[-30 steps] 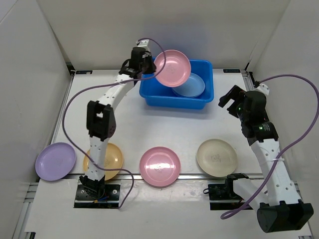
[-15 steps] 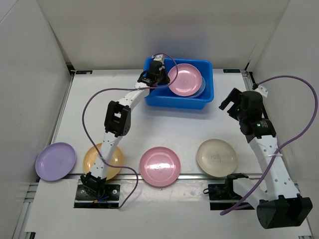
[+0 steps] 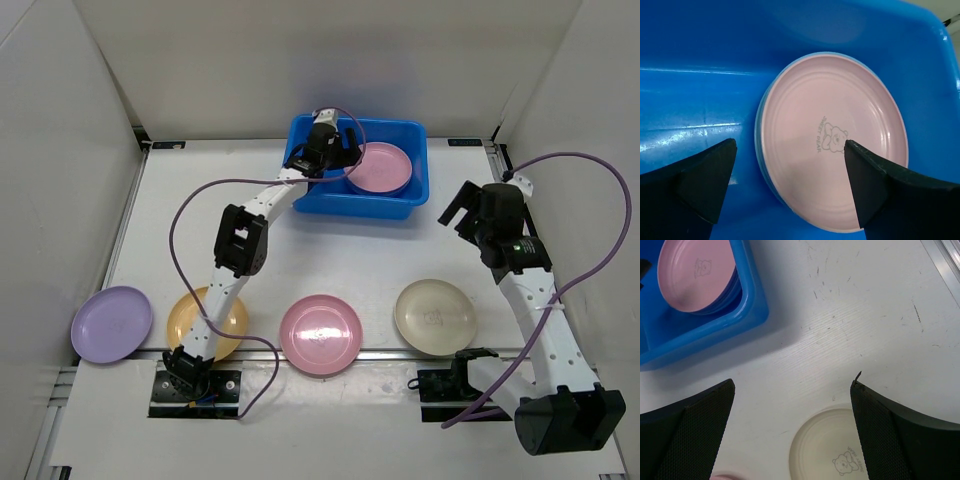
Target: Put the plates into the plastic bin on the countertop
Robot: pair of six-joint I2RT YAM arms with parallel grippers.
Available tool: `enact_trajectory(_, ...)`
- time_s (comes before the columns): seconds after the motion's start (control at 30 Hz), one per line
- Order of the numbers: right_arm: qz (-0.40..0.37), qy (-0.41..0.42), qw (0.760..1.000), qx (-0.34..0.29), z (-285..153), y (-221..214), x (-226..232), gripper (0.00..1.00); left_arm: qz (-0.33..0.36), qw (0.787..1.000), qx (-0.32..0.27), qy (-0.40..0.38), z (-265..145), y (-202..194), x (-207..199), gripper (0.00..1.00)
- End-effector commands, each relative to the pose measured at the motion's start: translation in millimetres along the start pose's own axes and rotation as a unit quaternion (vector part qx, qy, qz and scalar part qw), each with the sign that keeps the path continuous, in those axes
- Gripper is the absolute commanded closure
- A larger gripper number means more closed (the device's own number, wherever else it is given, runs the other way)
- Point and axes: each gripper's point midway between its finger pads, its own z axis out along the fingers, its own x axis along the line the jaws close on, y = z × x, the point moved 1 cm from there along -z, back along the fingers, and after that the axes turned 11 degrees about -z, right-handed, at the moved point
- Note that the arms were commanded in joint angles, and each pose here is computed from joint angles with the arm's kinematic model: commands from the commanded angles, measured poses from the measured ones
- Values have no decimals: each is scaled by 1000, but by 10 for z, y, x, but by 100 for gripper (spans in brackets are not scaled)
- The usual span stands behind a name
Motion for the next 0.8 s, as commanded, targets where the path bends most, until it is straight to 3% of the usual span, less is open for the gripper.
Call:
enact_trajectory(0.0,-12,5,1000,-6,-78,67,10,1,17,996,-56,-65,-476,694,-648,1)
enact_trajectory(0.27,-40,40,998,42,-62,-211,80,1,65,991,-63,-95,-1285,1084,-1013,1)
enact_trajectory(0.4,-63,67,992,86,-20,-478,231,1,104,994,-29,-24,-1684,813,-666,1)
enact_trajectory(0.43,-65,71,990,100,4,-562,274,1,104,993,-44,-27,-1961,924,-723,1)
enact_trajectory(0.5,-78,79,986,121,20,-728,359,1,106,994,-8,17,-2105,561,-338,1)
enact_trajectory(0.53,-86,78,984,135,35,-817,405,1,103,994,-22,17,-2365,639,-356,1)
enact_trajectory(0.57,-91,73,982,146,56,-889,403,1,102,994,0,46,-2437,371,-87,1)
enact_trajectory(0.63,-98,47,981,158,92,-969,374,1,83,995,-12,50,-2802,367,-41,1)
enact_trajectory(0.67,-103,42,980,165,96,-1004,381,1,79,995,7,68,-2891,136,177,1)
enact_trajectory(0.77,-103,26,976,188,134,-1097,368,1,53,997,-6,65,-3306,91,229,1)
